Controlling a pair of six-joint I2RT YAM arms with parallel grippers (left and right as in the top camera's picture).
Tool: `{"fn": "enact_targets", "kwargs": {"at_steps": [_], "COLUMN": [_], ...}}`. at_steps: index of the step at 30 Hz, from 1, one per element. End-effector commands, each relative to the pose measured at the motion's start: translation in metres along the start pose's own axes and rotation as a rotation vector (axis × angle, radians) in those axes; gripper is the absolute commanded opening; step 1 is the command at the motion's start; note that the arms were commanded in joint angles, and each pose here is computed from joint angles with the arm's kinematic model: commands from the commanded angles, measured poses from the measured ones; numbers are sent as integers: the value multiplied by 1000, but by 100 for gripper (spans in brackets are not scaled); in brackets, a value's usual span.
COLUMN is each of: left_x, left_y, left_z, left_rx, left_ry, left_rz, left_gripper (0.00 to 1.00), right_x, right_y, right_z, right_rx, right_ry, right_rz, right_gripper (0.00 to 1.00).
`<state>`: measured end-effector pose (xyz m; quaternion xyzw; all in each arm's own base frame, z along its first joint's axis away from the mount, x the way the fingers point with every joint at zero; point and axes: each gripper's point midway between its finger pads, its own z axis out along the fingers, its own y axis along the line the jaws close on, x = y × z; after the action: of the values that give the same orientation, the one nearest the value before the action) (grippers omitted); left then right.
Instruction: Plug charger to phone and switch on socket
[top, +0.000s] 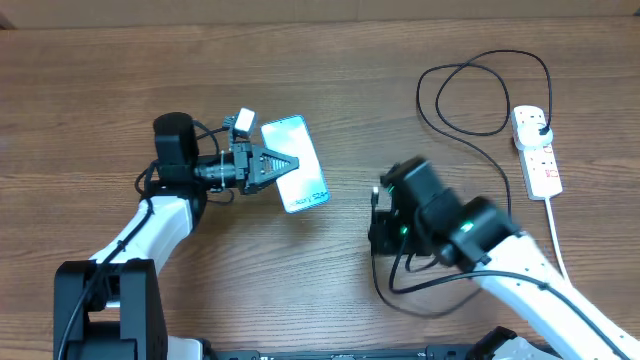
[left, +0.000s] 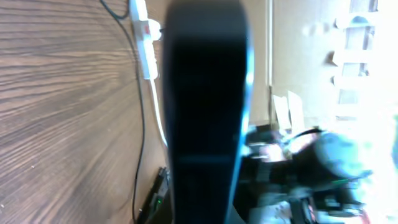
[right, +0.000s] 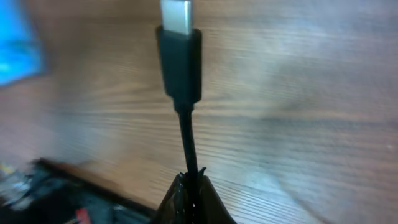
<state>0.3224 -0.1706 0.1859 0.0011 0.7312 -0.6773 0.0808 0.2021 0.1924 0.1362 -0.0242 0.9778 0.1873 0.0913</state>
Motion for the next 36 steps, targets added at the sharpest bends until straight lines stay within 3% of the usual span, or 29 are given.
{"fn": "enact_targets", "kwargs": {"at_steps": [1,7,15,28,29,31,34,36], "left_x": [8,8,8,7,7,6,5,5], "left_y": [-20,-20,-20,-18,-18,-18,-17,-17], "left_z": [-13,-13,-13,-13,-13,-13,-13,-13], "left_rx": [82,84,83,76,76,73,68,68], "left_ry": [73,76,76,66,65,62,55,54], "left_rz": [26,20,7,6,6,6,6,6], "left_gripper": [4,4,4,4,4,4,4,4], "right_x": [2,-22,-3,-7,-8,-9,-8,-9], "right_y": [-35,-31,-56,-61,-62,-64,-62,-58], "right_z": [28,58,106,106,105,105,105,106], "right_rx": [163,138,259,274,275,276,260,242], "right_ry": [-43,-84,63,52,52,52,58,60], "right_rz": [105,124,146,153,158,167,172,171], "right_gripper": [4,4,4,4,8,25,38,40]}}
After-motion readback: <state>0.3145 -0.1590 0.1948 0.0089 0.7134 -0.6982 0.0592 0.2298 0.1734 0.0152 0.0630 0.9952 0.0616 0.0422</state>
